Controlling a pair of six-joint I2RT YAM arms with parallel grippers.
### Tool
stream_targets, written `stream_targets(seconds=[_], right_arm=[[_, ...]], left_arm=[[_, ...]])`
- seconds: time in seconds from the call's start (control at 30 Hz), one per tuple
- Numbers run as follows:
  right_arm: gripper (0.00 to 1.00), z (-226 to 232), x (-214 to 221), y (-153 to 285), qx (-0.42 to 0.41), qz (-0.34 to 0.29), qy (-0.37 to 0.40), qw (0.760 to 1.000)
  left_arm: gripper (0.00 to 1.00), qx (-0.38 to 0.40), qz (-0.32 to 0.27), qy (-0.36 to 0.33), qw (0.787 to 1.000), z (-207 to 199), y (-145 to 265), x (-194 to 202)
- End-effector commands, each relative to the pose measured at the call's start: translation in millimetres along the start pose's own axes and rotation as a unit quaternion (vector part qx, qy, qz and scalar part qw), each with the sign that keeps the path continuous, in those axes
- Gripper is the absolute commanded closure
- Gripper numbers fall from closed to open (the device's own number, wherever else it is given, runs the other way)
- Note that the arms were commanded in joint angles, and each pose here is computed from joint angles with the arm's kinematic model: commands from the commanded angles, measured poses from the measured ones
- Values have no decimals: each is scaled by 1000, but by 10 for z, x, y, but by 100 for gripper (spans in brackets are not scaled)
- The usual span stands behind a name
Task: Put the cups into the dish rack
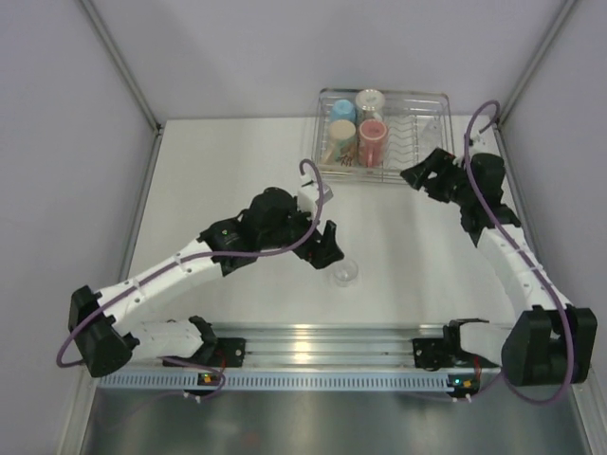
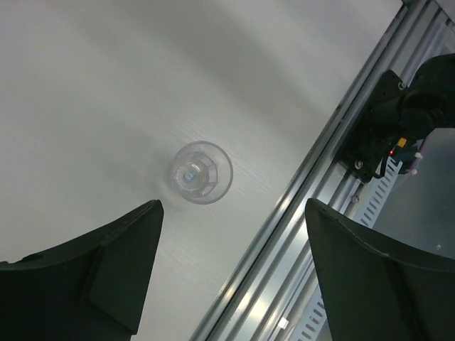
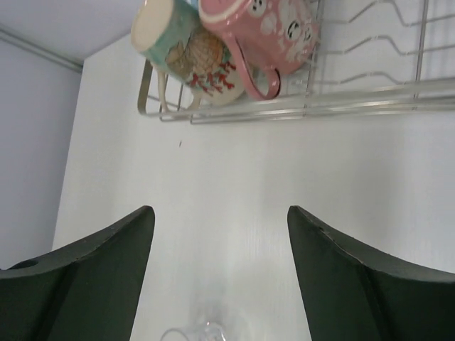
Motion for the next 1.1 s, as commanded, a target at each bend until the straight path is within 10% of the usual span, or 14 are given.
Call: stream_targets(seconds=[0.0,0.8,1.07], right_arm=[[24,240,134,287,-72,-7,12,997],[24,62,449,946,-89,-92,-14,992],[25,33,424,996,-82,-113,-9,990]], left_arm=[[14,-6,17,-16,1000,-43,-205,49],[43,34,175,-10,984,-313,-1360,673],[87,15,175,-4,984,-288,-1394,676]])
Point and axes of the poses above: each gripper's point midway between its finger pads, its own y axis back along the fingers, its own z axis along the line the jaws close on, x = y × z, the point moved 4 cm from there along y, back along the fingers, and after that the axes turned 14 degrees about -y, right-handed, at the moved point
